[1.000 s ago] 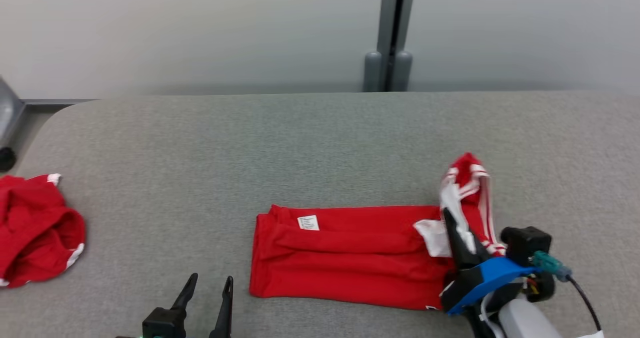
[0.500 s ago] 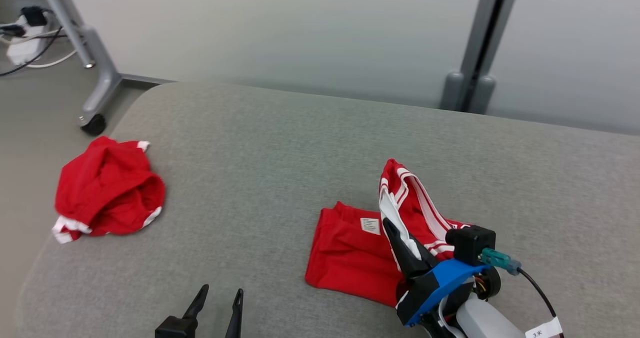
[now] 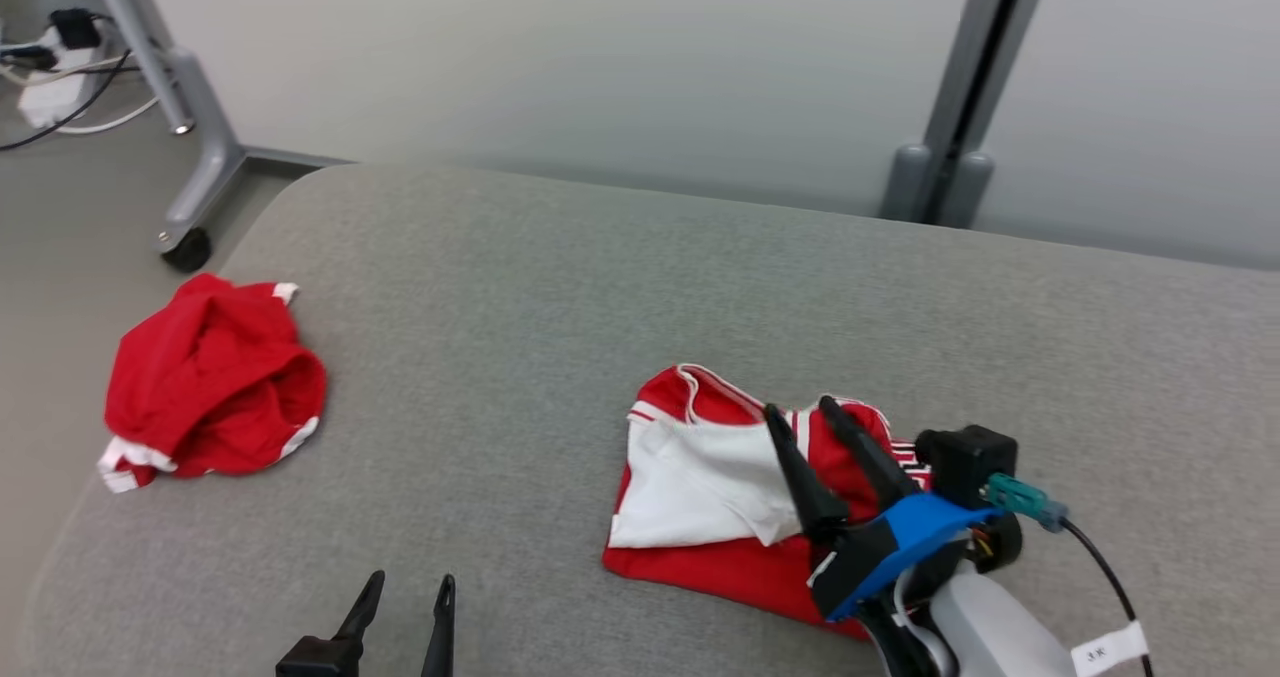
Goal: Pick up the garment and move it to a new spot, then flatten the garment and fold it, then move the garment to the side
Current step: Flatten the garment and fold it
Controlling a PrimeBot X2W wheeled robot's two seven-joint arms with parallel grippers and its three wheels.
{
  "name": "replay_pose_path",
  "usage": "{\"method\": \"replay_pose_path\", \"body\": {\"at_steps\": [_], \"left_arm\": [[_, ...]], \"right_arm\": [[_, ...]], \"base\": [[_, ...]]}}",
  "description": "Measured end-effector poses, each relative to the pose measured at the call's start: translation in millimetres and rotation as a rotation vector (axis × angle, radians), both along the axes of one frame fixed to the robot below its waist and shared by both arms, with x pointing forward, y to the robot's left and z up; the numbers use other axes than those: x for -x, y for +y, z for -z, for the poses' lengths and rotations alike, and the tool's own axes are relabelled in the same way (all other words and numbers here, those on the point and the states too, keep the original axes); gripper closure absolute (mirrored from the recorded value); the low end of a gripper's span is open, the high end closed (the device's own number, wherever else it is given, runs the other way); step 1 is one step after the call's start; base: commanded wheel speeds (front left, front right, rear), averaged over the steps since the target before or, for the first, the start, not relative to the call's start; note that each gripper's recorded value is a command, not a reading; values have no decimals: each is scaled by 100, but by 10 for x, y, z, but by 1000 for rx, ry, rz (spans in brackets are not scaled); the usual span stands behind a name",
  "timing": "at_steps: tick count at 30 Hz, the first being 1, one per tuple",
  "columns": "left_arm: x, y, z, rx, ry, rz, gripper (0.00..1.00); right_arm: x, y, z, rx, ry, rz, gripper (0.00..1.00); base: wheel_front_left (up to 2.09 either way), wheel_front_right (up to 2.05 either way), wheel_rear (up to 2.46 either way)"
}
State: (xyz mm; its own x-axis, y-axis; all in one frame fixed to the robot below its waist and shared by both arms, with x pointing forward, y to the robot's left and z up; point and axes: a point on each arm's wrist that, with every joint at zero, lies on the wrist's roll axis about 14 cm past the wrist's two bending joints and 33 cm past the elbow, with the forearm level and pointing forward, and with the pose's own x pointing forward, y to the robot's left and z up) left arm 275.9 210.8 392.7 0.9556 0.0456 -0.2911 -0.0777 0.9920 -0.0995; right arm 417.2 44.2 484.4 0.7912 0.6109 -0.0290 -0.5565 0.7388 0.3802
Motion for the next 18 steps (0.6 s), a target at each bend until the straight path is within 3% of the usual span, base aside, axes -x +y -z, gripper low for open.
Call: {"method": "replay_pose_path", "body": {"at_steps": [10,18], "left_arm": [[-312,-241,-174,-8,-67,93,0],[-427,-295,-264,-18,-99,113,0]], "right_arm": [[15,-1150,145,90,-16,317,0],[250,-1792,255,135,-3,490,0]], "base": [[0,0,0],[0,0,0]]}}
